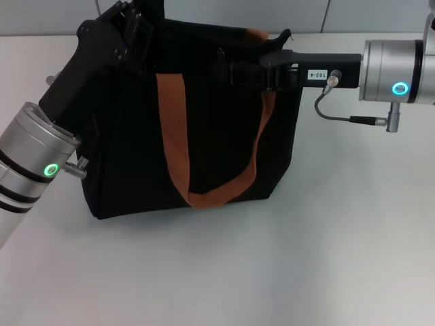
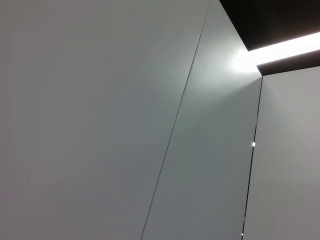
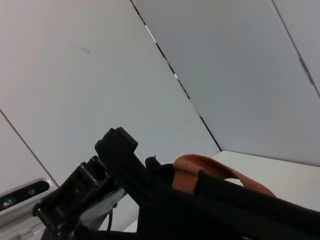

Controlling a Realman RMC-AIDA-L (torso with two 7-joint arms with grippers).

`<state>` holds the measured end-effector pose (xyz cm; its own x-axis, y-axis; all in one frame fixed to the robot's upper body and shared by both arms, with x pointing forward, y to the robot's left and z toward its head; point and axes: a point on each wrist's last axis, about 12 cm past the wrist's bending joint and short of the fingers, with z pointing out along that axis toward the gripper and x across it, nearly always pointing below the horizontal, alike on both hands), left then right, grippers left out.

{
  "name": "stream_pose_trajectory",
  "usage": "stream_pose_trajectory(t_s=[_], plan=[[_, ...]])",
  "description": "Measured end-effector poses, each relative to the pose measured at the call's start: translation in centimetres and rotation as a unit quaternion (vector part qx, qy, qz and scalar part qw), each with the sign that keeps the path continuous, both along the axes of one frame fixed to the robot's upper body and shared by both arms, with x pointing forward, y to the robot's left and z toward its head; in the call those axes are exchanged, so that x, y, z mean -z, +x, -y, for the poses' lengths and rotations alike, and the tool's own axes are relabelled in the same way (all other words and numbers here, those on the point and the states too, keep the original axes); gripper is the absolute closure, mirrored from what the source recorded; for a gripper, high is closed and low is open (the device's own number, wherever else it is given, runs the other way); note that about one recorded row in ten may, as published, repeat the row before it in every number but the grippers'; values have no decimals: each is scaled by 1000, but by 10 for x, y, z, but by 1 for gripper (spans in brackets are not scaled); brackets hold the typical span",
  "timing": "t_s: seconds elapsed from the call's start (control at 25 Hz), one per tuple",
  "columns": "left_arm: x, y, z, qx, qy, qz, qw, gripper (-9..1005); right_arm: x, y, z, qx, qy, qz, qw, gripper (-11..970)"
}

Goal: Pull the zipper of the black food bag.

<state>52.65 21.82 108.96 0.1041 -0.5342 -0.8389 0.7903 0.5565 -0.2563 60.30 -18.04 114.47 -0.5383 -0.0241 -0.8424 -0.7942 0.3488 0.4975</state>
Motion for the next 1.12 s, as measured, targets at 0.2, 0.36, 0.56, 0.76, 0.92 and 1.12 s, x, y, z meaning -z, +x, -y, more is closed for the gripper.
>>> stream_pose_trajectory(t_s=[0.2, 0.36, 0.56, 0.76, 0.92, 1.12], plan=[[-1, 1, 1, 1, 0, 1, 1000, 908, 0, 1, -1, 1, -1, 1, 1000, 663], [-1, 1, 1, 1, 0, 1, 1000, 907, -2, 2, -5, -6, -6, 8, 1000, 805], [-1, 1, 1, 2, -1, 3, 1000, 907, -2, 2, -5, -6, -6, 8, 1000, 924], [-2, 1, 1, 3, -1, 5, 1000, 906, -2, 3, -4, -1, -8, 8, 1000, 960], [-2, 1, 1, 4, -1, 5, 1000, 906, -1, 4, -4, 3, -11, 7, 1000, 958], [-2, 1, 1, 4, -1, 5, 1000, 906, -2, 5, -6, 0, -12, 8, 1000, 955]])
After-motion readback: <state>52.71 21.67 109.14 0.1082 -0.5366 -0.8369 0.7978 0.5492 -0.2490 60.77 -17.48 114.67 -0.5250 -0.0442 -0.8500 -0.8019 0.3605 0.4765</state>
